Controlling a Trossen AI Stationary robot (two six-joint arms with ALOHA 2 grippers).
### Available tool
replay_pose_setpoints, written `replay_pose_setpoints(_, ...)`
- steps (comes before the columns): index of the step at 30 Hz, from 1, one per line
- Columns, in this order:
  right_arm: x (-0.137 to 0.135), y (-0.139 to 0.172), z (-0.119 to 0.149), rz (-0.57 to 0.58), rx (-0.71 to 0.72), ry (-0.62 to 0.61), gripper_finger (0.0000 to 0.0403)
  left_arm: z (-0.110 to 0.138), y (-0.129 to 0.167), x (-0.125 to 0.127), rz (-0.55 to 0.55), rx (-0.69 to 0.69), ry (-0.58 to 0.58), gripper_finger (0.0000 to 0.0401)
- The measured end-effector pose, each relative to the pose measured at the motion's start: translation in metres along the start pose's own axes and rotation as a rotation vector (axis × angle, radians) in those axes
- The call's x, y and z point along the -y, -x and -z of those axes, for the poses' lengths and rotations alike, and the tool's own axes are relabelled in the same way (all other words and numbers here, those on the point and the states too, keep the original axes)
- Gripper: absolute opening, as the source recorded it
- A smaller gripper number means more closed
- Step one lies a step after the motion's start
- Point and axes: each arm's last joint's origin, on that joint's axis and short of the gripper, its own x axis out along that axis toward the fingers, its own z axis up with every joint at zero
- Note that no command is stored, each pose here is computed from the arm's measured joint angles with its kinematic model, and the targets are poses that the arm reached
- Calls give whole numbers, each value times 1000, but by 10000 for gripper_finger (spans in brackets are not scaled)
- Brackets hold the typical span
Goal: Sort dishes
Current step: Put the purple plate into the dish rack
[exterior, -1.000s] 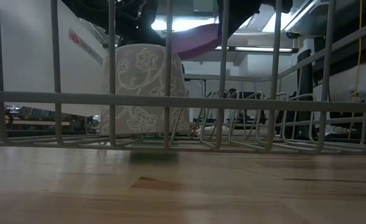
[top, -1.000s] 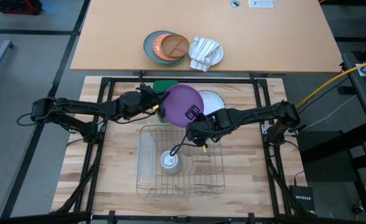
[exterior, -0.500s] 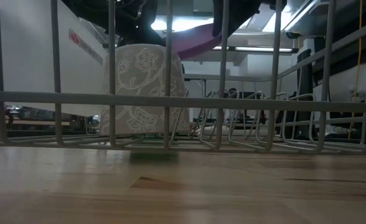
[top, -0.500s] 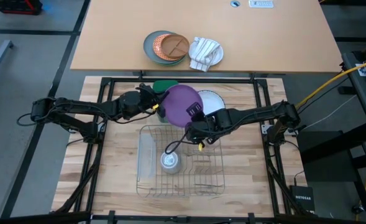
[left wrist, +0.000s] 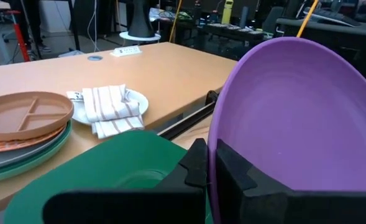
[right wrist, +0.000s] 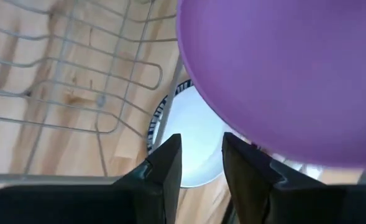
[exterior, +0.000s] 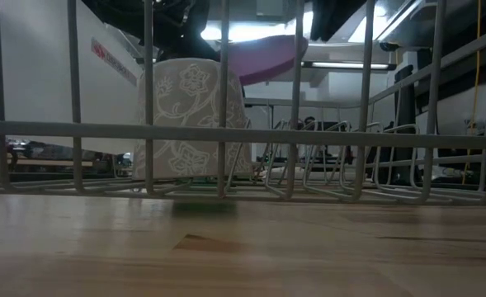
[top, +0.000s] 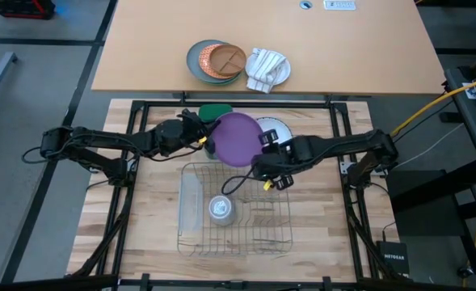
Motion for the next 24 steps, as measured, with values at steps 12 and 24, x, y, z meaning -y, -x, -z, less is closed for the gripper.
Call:
replay_pose_setpoints(12,23,77,54,95,254,-224,118,-15,15,8,411,-21,140,0)
replay_pose_setpoints(24,38,126,89,201,520,-369,117,-54,50,20,1071,190,159,0)
